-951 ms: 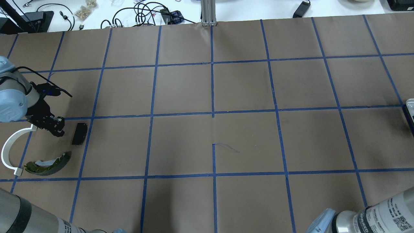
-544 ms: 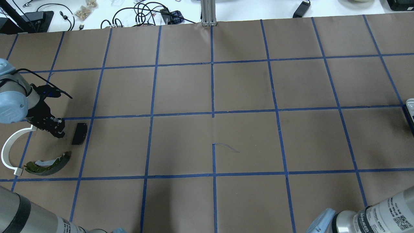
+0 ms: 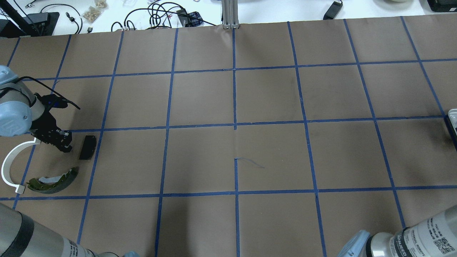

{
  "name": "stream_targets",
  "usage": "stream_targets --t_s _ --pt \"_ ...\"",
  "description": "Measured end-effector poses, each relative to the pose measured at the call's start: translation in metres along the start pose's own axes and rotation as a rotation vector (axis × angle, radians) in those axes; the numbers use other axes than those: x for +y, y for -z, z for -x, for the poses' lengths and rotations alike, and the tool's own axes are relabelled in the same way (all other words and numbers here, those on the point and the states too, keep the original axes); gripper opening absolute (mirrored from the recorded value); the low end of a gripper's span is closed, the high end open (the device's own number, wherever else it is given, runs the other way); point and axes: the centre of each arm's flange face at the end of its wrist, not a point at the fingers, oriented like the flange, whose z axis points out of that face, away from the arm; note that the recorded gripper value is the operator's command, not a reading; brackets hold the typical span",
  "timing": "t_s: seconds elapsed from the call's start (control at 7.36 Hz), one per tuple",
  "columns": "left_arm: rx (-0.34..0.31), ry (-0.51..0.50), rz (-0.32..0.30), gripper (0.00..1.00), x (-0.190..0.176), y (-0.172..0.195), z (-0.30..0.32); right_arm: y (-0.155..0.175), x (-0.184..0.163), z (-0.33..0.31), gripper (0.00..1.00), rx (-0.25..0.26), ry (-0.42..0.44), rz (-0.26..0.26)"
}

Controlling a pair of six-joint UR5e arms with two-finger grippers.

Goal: Place bearing gear from tray to pile

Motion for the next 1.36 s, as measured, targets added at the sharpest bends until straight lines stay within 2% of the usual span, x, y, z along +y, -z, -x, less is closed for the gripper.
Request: stream_targets --t_s 0.14,0.27,0.41,0.68,0.95,1.36 --pt "-0.001 0.001 0.001 0.77 0.0 -0.001 0.0 0.0 0.0 0.0 0.55 0.0 0.001 0.0" --pt "-0.001 0.001 0.001 1.0 0.0 0.0 0.0 -0.001 0.0 0.0 0.46 0.001 0.002 0.001" --pt "0.0 0.001 -0.001 1.0 0.001 0.001 0.0 -0.002 0.0 -0.001 0.43 0.002 0.003 0.002" --pt "-0.007 0.004 -0.01 1.0 0.002 0.01 -0.003 -0.003 0.0 -0.001 0.3 0.001 -0.001 0.002" --pt "-0.019 0.002 -0.025 1.0 0.002 0.037 -0.008 0.003 0.0 -0.002 0.2 0.004 -0.02 0.013" --pt "-0.026 0.021 -0.027 1.0 -0.003 0.1 -0.022 0.033 -0.013 -0.006 0.18 0.038 -0.08 0.04"
